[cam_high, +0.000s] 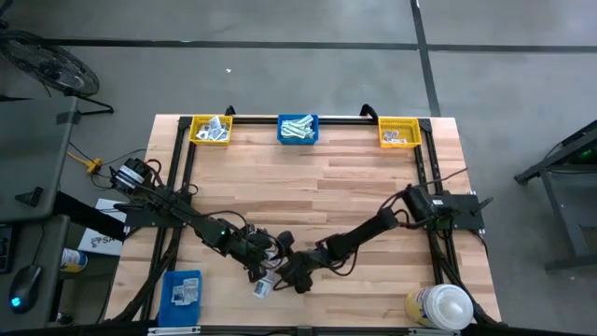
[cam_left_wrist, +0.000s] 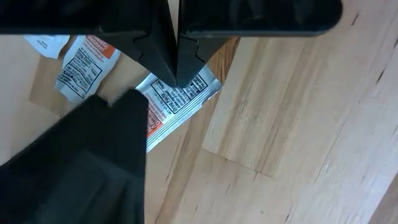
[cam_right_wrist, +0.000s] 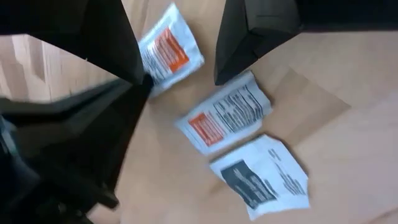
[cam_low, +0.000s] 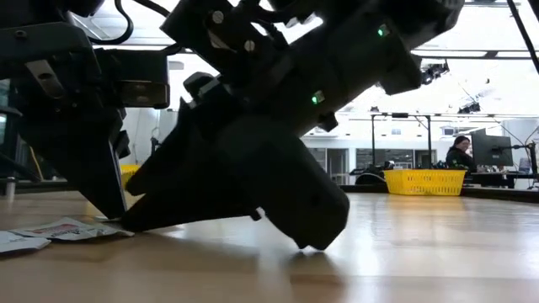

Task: Pick & Place First Aid Supplies
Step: Put the orange ointment pack into the right yellow bin

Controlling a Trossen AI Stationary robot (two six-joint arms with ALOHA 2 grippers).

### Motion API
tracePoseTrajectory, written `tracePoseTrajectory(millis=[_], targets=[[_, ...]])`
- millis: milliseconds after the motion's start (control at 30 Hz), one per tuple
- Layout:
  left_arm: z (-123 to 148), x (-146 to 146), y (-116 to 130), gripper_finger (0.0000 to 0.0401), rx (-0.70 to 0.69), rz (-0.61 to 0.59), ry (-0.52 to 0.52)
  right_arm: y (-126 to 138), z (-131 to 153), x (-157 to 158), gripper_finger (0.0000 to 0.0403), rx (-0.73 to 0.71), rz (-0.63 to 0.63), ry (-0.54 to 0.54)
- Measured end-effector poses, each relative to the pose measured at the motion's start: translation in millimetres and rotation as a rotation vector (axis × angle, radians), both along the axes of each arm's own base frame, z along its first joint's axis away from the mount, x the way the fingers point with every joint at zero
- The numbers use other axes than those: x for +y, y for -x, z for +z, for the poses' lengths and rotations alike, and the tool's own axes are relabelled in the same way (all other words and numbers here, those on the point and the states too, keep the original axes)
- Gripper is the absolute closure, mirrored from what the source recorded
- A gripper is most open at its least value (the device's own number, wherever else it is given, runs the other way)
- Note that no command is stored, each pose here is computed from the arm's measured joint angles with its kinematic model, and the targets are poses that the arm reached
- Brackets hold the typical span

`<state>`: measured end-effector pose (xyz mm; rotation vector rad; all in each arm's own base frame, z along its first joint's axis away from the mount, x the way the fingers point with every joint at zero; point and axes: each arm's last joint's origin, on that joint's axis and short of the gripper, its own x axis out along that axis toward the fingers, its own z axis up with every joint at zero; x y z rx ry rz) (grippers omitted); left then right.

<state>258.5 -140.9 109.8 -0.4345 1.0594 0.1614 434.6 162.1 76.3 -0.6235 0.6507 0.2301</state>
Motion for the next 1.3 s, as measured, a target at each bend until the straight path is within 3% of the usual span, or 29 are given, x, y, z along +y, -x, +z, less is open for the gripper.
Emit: tracePoseTrajectory(millis=[300, 833, 1067, 1300], targets=[[0.0, -0.1, 0.0, 0.0401, 0.001, -0.002, 0.003, 7.5, -0.7, 6.1, 0.0208, 0.036, -0.060, 0.023], [0.2, -0.5, -0.4, 0.0401, -0.001, -0.003, 0.007, 2.5, -1.6, -14.9, 0.0214, 0.069, -0.075, 0.089], [0.1, -0.6, -0.3, 0.0401, 0.000, -0.004, 0.008, 2.7, -2.1, -16.8, 0.0247, 0.074, -0.084, 0.108], [0.1, -0.6, -0.3, 0.0401, 0.001, -0.004, 0.008, 6.4, -2.7, -8.1, 0.0321, 0.077, -0.081, 0.097]])
